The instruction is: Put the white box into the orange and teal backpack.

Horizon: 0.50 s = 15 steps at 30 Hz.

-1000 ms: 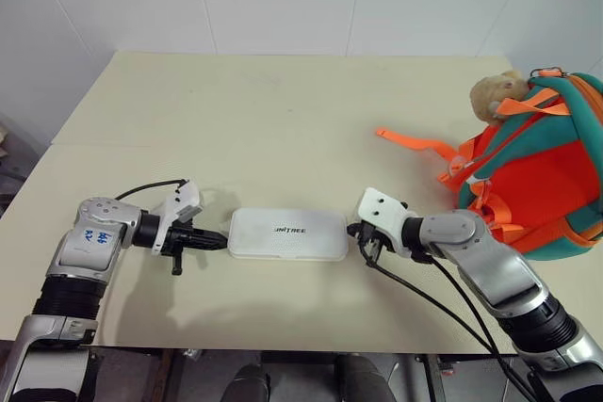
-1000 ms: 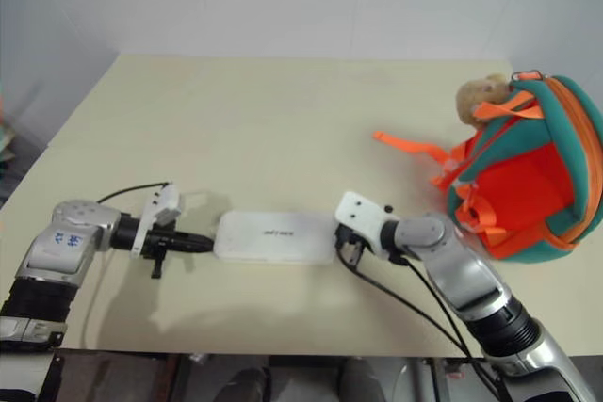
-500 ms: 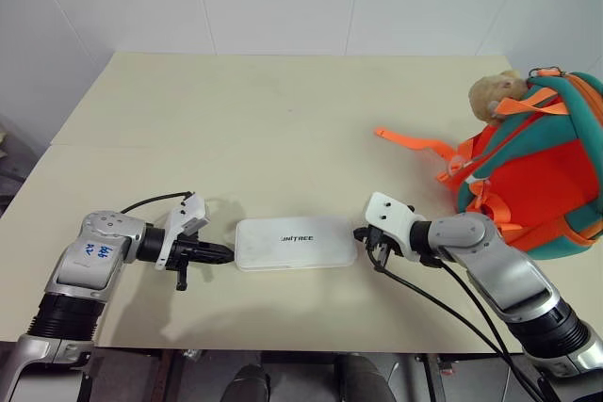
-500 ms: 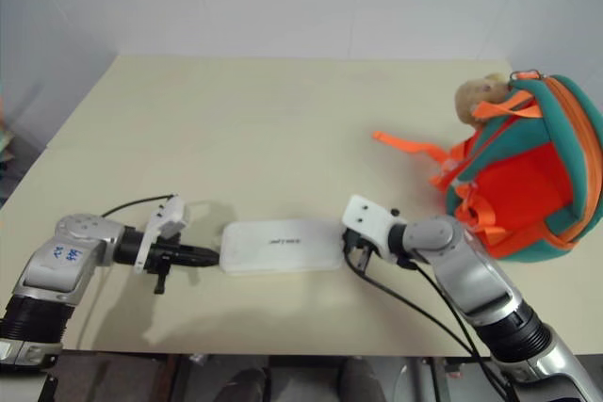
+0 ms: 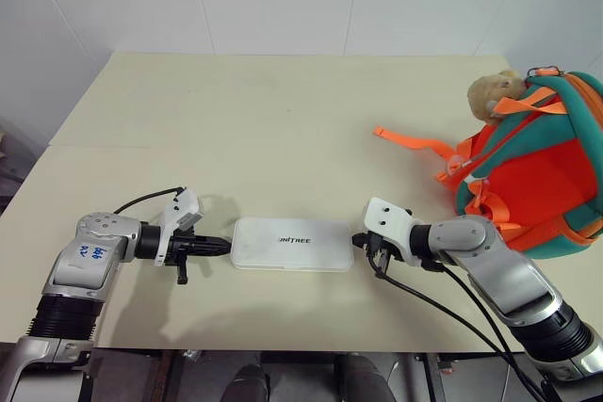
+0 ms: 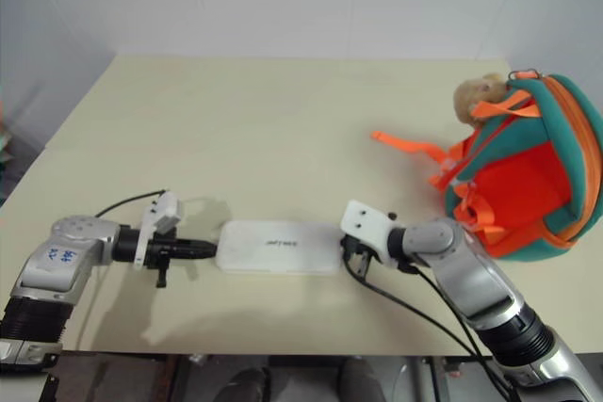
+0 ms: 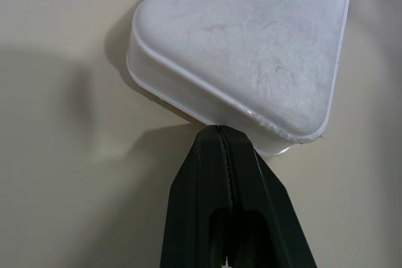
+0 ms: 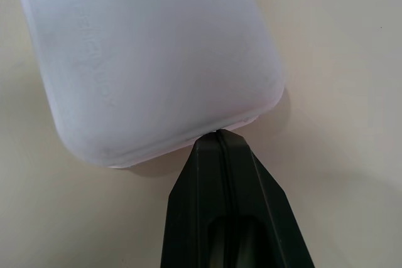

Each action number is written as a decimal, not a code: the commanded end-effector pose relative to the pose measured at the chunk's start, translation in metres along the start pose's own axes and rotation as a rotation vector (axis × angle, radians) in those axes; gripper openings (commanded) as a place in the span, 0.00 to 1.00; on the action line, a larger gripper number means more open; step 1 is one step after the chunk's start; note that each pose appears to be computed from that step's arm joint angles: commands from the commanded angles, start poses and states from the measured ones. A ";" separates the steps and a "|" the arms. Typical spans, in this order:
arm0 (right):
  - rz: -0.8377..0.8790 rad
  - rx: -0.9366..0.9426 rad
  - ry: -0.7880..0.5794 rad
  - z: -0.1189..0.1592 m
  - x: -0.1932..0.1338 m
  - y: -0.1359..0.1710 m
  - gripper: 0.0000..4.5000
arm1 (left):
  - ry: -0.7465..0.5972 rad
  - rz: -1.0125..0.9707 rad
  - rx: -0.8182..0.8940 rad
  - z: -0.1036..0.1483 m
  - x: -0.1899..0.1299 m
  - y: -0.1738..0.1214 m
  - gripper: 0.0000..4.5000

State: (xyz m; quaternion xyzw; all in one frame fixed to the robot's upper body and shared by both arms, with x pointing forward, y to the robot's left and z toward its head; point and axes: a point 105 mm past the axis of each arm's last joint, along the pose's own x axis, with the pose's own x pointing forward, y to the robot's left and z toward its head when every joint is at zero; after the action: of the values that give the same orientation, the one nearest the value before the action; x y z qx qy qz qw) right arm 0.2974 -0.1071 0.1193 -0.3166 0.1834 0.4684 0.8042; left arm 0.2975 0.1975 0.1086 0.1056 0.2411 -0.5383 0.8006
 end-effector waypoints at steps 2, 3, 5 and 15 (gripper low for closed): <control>0.010 -0.085 -0.044 0.012 -0.006 0.002 0.03 | -0.048 0.020 0.023 0.008 -0.006 0.001 0.00; 0.002 -0.084 -0.033 0.009 -0.007 0.000 0.03 | -0.052 0.040 0.017 0.008 -0.009 0.004 0.00; -0.006 -0.079 -0.024 0.007 -0.010 -0.003 0.03 | -0.060 0.073 0.011 0.008 -0.014 0.009 0.00; -0.175 -0.118 -0.020 0.004 -0.028 -0.042 0.10 | -0.088 0.354 -0.038 0.010 -0.047 0.051 0.00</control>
State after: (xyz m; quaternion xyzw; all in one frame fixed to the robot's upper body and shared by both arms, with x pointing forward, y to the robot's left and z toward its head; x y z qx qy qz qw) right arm 0.3112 -0.1335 0.1311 -0.3662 0.1621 0.4364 0.8057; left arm 0.3248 0.2406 0.1258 0.0996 0.2052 -0.4262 0.8754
